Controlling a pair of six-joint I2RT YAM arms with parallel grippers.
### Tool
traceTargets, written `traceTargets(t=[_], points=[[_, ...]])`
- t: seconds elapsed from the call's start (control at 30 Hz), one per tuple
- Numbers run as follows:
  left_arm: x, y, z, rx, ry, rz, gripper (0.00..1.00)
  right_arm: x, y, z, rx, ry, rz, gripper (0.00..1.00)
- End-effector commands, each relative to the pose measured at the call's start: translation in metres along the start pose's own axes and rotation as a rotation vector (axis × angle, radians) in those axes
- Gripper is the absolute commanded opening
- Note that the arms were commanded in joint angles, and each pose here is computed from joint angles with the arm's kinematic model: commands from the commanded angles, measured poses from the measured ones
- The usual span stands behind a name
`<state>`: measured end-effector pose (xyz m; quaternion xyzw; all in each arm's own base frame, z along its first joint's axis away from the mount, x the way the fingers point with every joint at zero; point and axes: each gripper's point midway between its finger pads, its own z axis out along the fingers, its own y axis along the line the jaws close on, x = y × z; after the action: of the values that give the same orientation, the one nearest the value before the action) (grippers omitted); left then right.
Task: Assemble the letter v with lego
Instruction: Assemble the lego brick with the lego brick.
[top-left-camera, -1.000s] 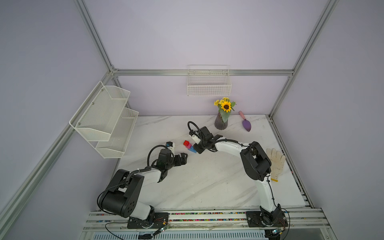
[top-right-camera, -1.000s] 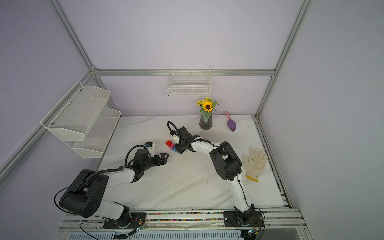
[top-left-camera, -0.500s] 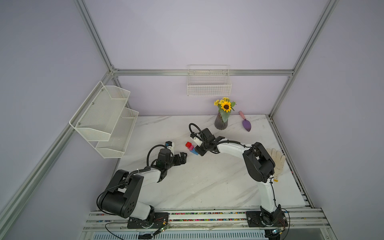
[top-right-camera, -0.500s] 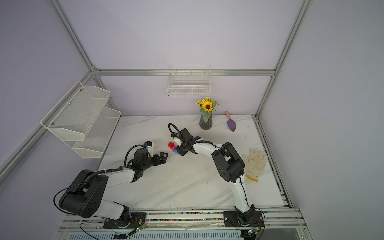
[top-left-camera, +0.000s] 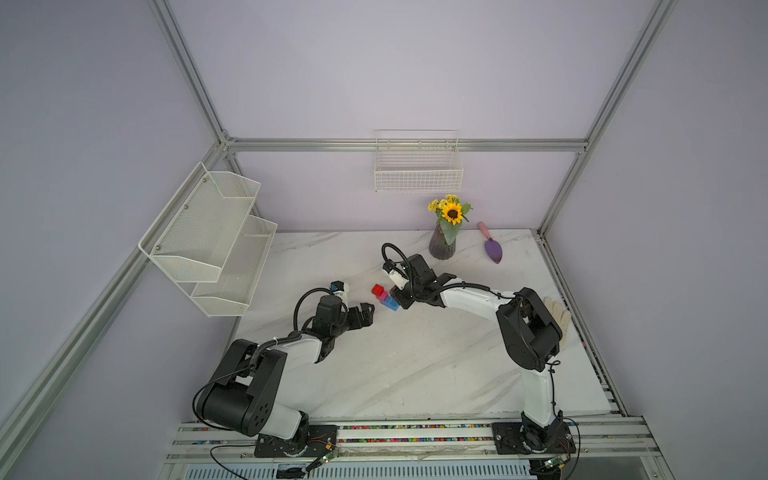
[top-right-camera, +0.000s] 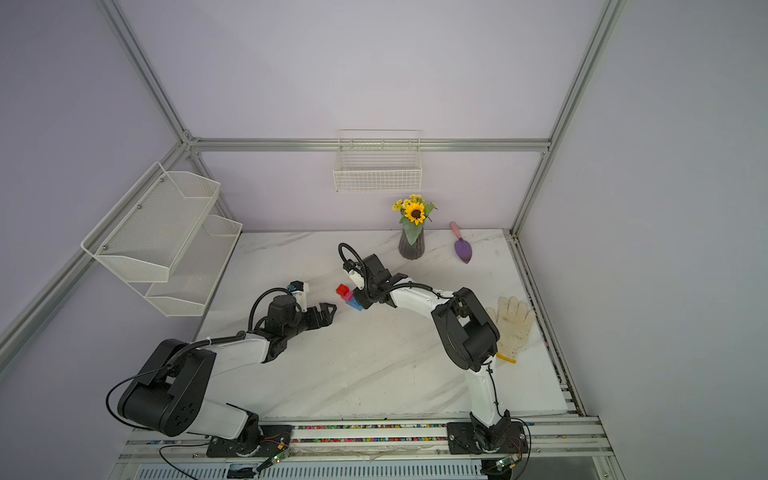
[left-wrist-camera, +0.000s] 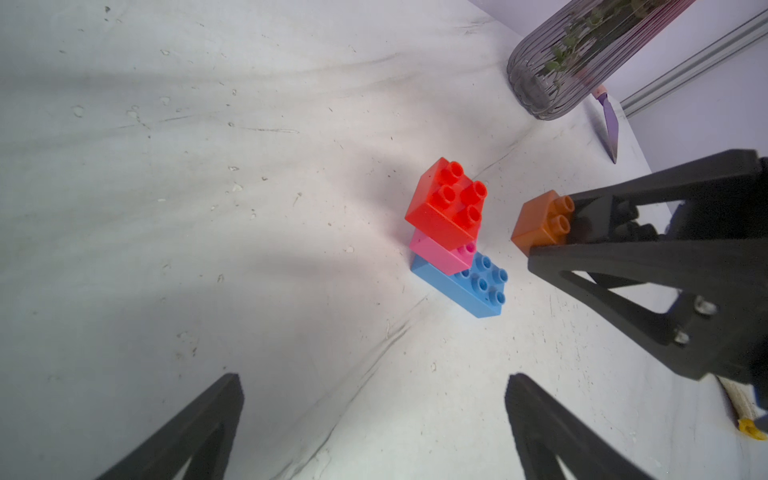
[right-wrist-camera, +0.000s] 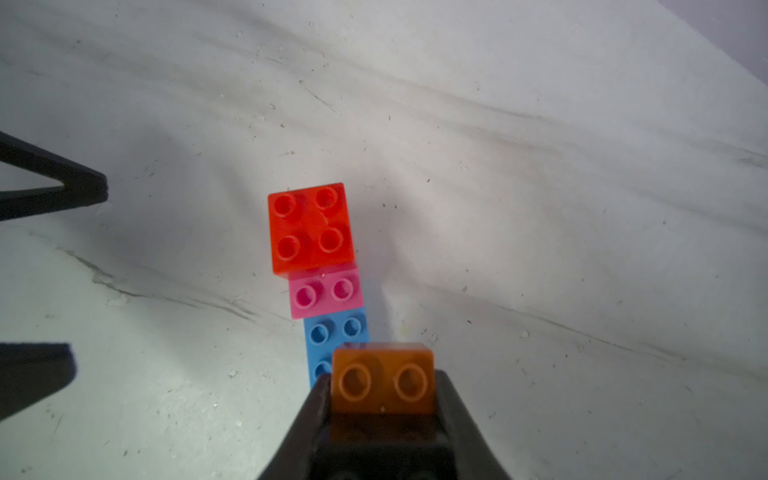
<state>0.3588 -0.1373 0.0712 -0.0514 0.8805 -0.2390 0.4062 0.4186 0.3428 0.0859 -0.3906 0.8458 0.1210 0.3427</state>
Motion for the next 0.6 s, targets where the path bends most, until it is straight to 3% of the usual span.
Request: traceTargets(t=[0.0,0.57], points=[[-0.020,-0.010,-0.005,0.028,-0.052,-0.001,1.00,-0.001,0.004,-0.010,-0.031,-0.017,-0.006,0.32],[-0.024,-0.007,-0.015,0.000,-0.068,0.025,1.00,0.029,0.012,0.004,-0.061,0.036,0.007,0.32]])
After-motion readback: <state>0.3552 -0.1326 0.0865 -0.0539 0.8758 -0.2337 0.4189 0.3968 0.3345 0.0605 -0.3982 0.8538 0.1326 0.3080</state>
